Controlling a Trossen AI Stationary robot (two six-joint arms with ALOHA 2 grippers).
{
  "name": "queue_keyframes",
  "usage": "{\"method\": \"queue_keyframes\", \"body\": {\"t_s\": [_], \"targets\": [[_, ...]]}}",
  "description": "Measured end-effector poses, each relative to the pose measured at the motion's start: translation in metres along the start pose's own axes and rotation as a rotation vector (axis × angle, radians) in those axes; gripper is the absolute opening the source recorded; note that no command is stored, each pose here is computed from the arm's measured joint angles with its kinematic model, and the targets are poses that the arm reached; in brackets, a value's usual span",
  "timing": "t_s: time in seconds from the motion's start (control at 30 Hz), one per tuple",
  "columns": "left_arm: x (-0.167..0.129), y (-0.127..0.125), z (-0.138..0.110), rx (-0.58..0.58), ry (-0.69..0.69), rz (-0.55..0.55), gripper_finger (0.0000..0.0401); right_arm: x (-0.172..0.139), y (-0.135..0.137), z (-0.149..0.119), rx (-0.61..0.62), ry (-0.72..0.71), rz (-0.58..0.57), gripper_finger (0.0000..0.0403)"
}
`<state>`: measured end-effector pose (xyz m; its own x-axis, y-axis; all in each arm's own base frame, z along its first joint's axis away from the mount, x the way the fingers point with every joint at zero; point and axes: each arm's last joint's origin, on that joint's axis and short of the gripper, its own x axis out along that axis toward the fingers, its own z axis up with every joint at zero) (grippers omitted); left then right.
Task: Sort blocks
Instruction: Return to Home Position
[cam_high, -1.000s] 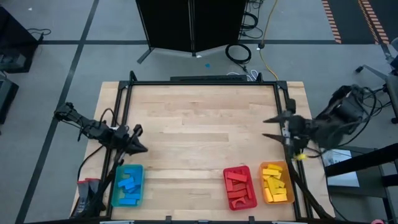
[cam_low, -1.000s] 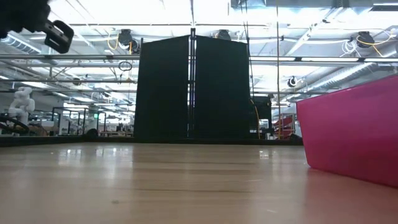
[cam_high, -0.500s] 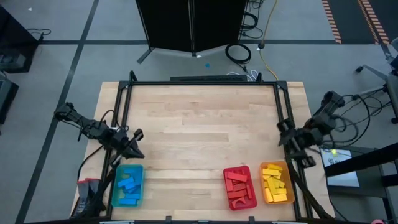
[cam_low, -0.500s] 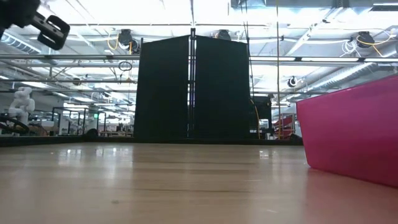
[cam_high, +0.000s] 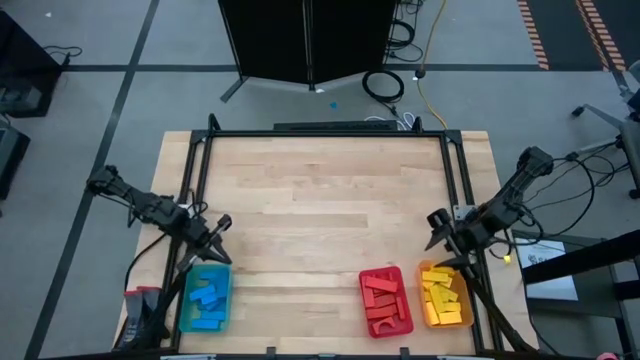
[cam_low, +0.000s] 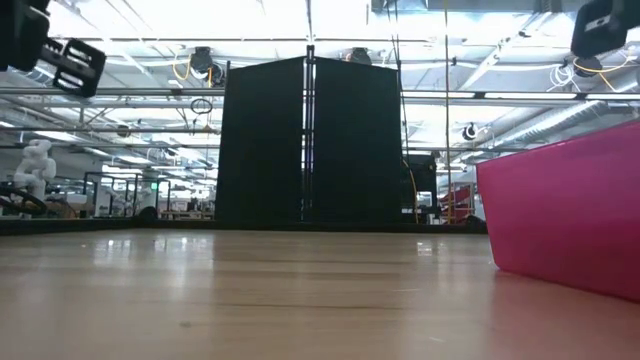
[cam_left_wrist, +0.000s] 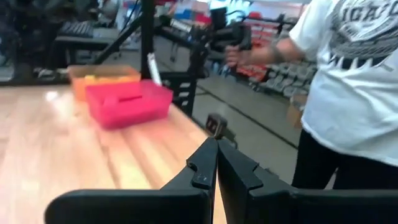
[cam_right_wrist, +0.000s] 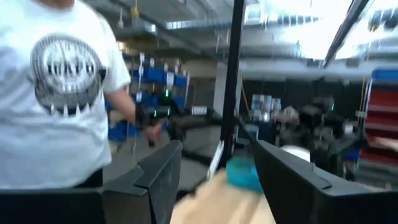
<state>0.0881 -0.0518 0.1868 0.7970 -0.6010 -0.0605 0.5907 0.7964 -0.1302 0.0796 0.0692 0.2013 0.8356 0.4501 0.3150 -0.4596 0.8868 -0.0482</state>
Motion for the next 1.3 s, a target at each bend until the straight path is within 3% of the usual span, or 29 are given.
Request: {"method": "queue_keyframes", "body": {"t_s": [0.13,0.27,0.47,0.63,0.8,0.9,1.13,1.3], "targets": [[0.000,0.003,-0.006,-0.001,0.033,0.029,0.0017,0.000,0.000,-0.009,0.002,0.095,-0.017,0.0199],[0.004,0.009,-0.028,-0.034,0.034,0.059,0.0017,-0.002,-0.002,-0.017,0.021,0.178,-0.129,0.0199],[0.003,0.018,-0.029,0.086,0.047,0.196,0.0017,-0.003,-0.004,-0.021,0.029,0.224,-0.195,0.0199],[0.001,0.026,-0.028,0.078,0.042,0.289,0.0017,-0.003,-0.005,-0.022,0.036,0.224,-0.209,0.0199],[-0.002,0.032,-0.028,0.074,0.036,0.349,0.0017,0.000,-0.015,-0.007,-0.191,0.108,-0.265,0.0199],[-0.003,0.036,-0.025,0.098,0.017,0.394,0.0017,0.001,-0.022,-0.010,-0.247,0.130,-0.273,0.0199],[-0.011,0.049,-0.018,0.139,-0.042,0.488,0.0017,-0.001,-0.043,-0.024,-0.133,0.242,-0.389,0.0199],[-0.016,0.056,-0.017,0.138,-0.053,0.500,0.0017,-0.003,-0.056,-0.021,-0.138,0.210,-0.375,0.0199]]}}
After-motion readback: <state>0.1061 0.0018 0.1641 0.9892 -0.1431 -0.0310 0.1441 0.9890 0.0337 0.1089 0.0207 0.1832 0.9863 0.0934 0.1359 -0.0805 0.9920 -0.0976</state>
